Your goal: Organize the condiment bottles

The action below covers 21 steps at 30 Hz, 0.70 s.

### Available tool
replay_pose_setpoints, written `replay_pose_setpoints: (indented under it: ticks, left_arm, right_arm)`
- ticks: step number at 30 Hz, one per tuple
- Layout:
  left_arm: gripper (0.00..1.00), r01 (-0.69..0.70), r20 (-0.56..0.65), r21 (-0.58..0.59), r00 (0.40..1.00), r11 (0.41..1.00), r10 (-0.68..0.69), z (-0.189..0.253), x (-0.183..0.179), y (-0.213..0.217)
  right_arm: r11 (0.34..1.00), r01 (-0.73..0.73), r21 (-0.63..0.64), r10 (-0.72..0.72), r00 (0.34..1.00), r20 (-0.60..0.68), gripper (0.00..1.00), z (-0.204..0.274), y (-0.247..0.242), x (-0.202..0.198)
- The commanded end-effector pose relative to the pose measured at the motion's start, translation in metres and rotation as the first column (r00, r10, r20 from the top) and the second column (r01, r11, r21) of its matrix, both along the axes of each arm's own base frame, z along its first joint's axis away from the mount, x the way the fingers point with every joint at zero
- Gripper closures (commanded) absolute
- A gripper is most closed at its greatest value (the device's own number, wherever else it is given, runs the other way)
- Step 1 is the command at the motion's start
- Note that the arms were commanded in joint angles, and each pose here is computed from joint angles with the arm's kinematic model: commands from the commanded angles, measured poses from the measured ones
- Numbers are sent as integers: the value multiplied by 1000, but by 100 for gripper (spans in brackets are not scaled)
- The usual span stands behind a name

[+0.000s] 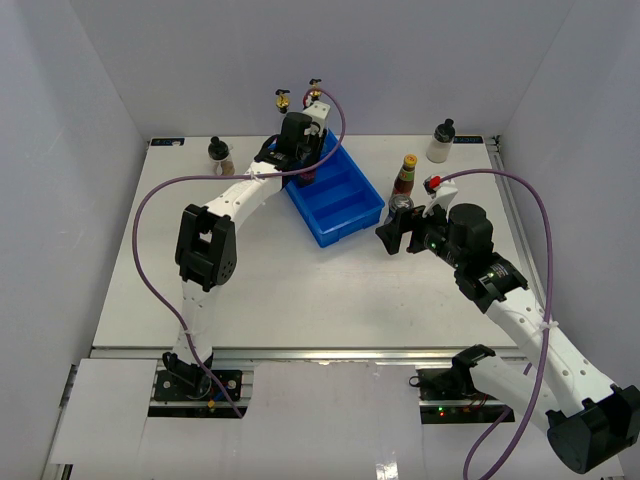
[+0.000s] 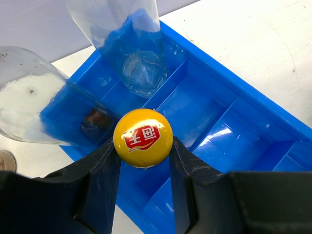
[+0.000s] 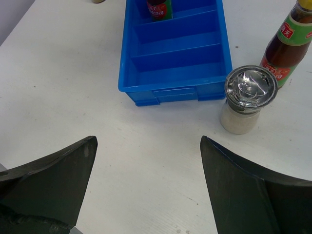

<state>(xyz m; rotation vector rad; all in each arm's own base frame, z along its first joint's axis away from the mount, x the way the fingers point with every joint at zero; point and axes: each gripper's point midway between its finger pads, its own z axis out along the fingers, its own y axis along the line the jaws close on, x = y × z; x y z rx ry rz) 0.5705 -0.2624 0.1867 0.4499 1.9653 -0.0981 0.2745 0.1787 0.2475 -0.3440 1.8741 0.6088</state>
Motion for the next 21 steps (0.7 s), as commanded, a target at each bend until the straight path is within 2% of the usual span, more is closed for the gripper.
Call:
replay_pose_setpoints:
  ticks: [1,5,9,21]
  left_arm:
    - [67,-13,103,-59,994,998,19,47,6,-3]
    - [48,-26,104,-61,994,998,32,51,4,0]
    - [37,-43,105,-54,993,998,48,54,2,3]
    - [18,-71,103,-54,992,996,76,77,-10,15]
  right_arm:
    - [1000,4,10,-4,998,68,8,19,0,6]
    - [1000,3,12,-4,998,69,8,20,0,6]
    - [1000,0,12,0,997,71,8,20,0,5]
    - [1000,-3,11,2,998,61,8,26,0,3]
